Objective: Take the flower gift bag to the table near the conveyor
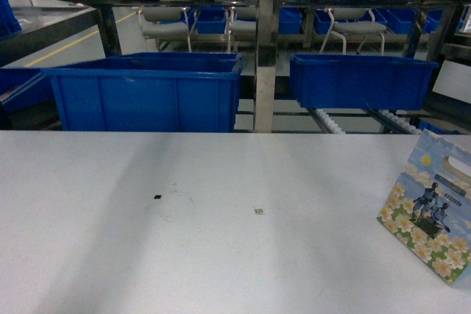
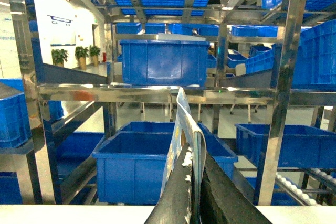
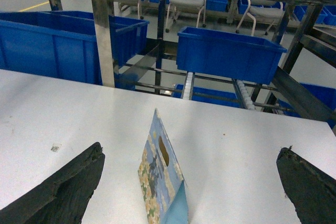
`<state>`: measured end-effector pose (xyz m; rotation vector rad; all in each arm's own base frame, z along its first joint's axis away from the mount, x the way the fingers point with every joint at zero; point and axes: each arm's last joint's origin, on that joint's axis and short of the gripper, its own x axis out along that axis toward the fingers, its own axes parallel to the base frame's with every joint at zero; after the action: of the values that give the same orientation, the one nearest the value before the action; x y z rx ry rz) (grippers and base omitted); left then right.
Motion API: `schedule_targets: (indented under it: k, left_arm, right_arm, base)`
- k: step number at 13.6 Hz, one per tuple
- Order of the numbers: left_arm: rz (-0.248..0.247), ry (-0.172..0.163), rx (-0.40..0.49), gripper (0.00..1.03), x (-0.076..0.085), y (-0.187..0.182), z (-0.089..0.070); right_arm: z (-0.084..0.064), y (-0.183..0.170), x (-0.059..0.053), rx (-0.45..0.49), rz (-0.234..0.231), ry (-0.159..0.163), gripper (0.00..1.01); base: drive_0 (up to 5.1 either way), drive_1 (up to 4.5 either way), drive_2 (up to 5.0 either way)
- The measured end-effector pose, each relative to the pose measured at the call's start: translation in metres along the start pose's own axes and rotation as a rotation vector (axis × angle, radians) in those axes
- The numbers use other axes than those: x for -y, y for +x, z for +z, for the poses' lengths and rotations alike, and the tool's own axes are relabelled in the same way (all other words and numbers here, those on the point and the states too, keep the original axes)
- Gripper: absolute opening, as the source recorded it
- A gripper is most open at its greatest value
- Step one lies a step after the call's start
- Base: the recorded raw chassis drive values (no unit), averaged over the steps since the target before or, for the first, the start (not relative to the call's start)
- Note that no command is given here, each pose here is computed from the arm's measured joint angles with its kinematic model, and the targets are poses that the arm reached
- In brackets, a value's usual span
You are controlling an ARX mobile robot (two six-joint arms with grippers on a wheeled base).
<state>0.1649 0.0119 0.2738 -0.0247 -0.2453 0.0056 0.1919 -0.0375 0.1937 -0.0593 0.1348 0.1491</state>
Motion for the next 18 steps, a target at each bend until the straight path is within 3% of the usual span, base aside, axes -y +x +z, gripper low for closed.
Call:
schedule_targets:
  k: [3,4,7,8,10,14,16,18]
  left_arm:
    - [0.0,0.0,0.0,0.02,0.0,0.0,0.0]
    - [0.0,0.0,0.0,0.02,0.0,0.0,0.0]
    - [0.0,0.0,0.0,0.02,0.0,0.0,0.0]
    - [-0.015,0.003,0.013,0.02,-0.005,0.001,-0.001]
    - [-0.039,-0.009,-0.024,0.02,-0.024,0.004,-0.021]
    - [-0.058,-0.006,-0.055,0.02,-0.055,0.016,-0.046]
    - [-0.074,-0.021,-0.086,0.02,-0.052,0.022,-0.057]
    - [-0.121,-0.035,-0.085,0.02,-0.035,0.032,-0.06]
  right_arm:
    - [-0.013,-0.028,-0.007,-0.046,0.009,-0.006,0.98]
    - [-0.01,-0.029,-0.008,-0.024,0.018,-0.025,0.98]
    - [-0.011,-0.028,-0.009,-0.035,0.027,-0.025,0.98]
    - [-0.011,-0.028,-0.009,-0.035,0.027,-0.025,0.98]
    - [-0.011,-0.028,-0.009,-0.035,0.027,-0.025,0.98]
    - [-0.011,-0.028,-0.009,-0.035,0.027,-0.025,0.98]
    - [-0.011,-0.028,-0.009,-0.035,0.027,-0.025,0.98]
    - [-0.011,-0.028,-0.009,-0.035,0.027,-0.025,0.98]
  base:
    - [0.0,0.0,0.0]
    - [0.0,0.0,0.0]
    - [0.0,0.0,0.0]
    - [0.0,0.0,0.0]
    - [0.0,0.0,0.0]
    - [0.0,0.0,0.0]
    - [0.0,0.0,0.0]
    - [0.0,0.0,0.0]
